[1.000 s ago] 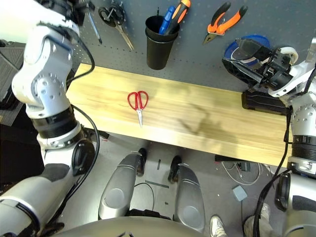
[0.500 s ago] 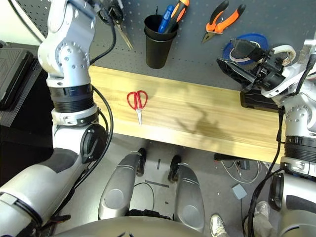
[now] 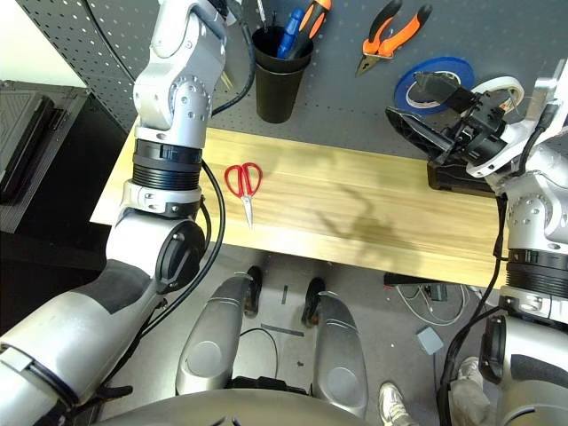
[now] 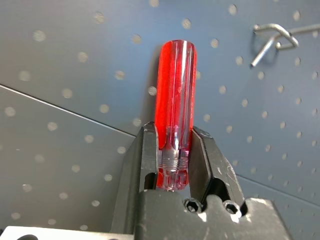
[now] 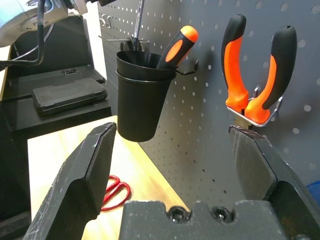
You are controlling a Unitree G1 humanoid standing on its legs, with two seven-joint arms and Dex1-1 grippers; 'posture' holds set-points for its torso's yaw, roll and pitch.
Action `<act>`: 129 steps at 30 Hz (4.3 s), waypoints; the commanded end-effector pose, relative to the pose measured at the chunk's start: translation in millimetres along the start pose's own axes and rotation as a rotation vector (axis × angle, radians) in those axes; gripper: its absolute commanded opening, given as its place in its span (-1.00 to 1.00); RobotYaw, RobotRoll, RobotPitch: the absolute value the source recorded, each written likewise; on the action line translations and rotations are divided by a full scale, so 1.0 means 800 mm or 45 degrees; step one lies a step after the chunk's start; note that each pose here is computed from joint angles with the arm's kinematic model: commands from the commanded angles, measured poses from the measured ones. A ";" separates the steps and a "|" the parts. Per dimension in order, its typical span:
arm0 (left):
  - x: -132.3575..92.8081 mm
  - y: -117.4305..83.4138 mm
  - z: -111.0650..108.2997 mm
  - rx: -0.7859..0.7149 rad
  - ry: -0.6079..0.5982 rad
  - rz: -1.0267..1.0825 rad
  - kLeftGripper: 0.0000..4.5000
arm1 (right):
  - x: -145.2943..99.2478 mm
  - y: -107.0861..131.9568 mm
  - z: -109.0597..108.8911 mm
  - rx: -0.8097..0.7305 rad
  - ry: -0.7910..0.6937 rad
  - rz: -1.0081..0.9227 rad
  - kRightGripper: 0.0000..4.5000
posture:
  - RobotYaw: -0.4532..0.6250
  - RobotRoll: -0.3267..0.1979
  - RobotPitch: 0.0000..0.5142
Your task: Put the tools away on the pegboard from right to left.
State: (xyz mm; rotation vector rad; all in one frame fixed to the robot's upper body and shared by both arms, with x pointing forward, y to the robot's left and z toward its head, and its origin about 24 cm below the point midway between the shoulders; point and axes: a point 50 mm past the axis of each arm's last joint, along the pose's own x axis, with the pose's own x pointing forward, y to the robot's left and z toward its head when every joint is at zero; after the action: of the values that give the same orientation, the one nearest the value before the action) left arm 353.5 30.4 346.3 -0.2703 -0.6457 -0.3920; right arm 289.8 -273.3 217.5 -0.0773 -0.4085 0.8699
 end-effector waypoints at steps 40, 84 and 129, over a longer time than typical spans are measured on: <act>-0.181 0.080 -0.012 0.449 0.574 0.281 0.99 | -0.022 0.073 -0.118 0.125 0.555 0.251 1.00 | 0.33 0.25 0.18; -0.277 0.162 -0.277 0.374 1.518 0.418 0.99 | 0.029 0.136 -0.191 -0.063 0.835 -0.015 1.00 | 0.20 0.25 0.26; -0.278 0.127 -0.127 -0.101 0.617 0.359 -0.99 | 0.016 0.078 -0.138 0.014 0.328 0.066 1.00 | 0.40 0.25 0.10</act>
State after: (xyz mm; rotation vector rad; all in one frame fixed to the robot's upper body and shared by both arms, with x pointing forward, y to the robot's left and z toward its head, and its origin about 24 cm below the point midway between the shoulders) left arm 294.9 145.3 110.7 -0.3128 -0.0731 -0.1673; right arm 296.1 -206.3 108.0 -0.2172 -0.1504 0.9050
